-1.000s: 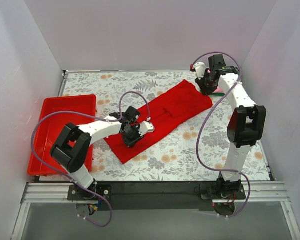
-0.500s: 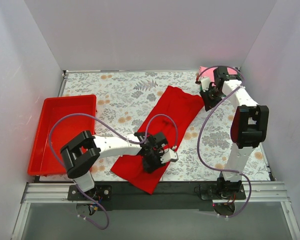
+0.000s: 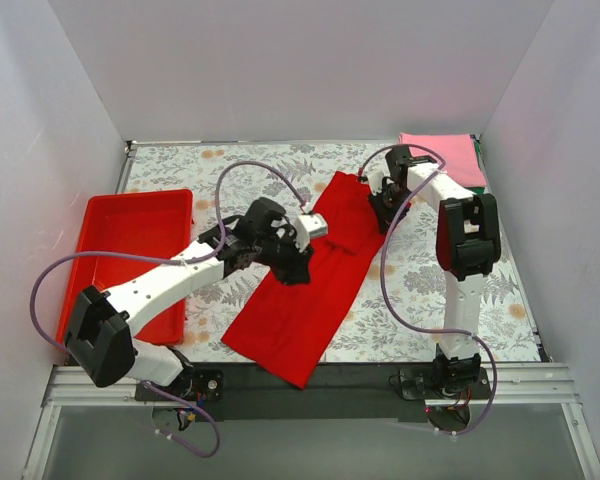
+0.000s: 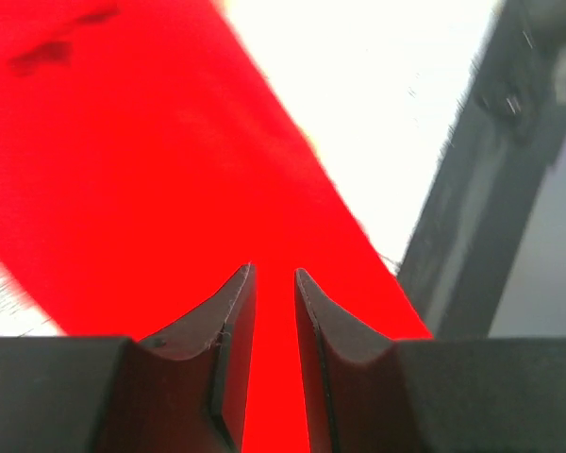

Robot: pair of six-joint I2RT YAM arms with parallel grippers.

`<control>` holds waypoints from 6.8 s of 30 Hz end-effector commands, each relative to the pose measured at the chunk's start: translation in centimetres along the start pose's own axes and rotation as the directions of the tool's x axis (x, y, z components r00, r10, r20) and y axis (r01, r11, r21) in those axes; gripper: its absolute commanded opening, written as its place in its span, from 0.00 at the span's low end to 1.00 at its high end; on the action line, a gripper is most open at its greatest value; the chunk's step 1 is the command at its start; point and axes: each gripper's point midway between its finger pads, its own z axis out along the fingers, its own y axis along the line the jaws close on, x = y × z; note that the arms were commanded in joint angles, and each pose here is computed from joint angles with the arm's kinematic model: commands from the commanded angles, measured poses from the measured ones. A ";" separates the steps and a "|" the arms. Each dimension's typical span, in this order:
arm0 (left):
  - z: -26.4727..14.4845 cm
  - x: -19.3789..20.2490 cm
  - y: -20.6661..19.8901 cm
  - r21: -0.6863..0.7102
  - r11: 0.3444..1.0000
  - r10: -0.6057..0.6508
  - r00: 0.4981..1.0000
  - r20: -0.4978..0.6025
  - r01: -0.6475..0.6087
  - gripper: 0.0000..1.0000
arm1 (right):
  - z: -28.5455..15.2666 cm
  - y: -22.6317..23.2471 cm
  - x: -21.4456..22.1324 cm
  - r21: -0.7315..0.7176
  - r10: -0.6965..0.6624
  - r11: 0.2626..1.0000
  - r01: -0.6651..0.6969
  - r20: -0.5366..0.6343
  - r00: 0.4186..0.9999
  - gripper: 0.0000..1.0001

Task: Fold and stack the t-shirts
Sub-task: Fold the tshirt

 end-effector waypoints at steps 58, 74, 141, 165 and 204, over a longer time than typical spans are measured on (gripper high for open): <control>7.5 -1.4 32.7 -0.319 0.793 -0.470 0.855 0.220 0.518 0.20 | 6.4 -1.1 -13.3 0.193 -0.135 0.977 0.090 0.233 0.963 0.09; 5.7 -5.0 34.1 -0.293 0.825 -0.421 0.872 0.251 0.483 0.31 | 2.5 -1.6 -17.8 0.203 -0.176 0.973 0.107 0.364 0.915 0.31; 5.8 15.7 3.2 0.018 0.883 0.467 0.874 -0.131 -0.469 0.29 | 2.5 18.3 15.7 -0.040 -0.847 0.495 0.868 0.202 0.492 0.26; 0.1 9.8 -5.0 0.120 0.904 0.405 0.911 0.075 -0.411 0.00 | -4.5 25.0 16.0 -0.095 -0.761 0.539 0.837 0.370 0.532 0.01; 2.8 -3.7 27.7 -0.333 0.831 0.497 0.864 0.084 -0.446 0.00 | -0.8 4.7 -9.6 0.206 -0.812 0.560 0.802 0.327 0.483 0.01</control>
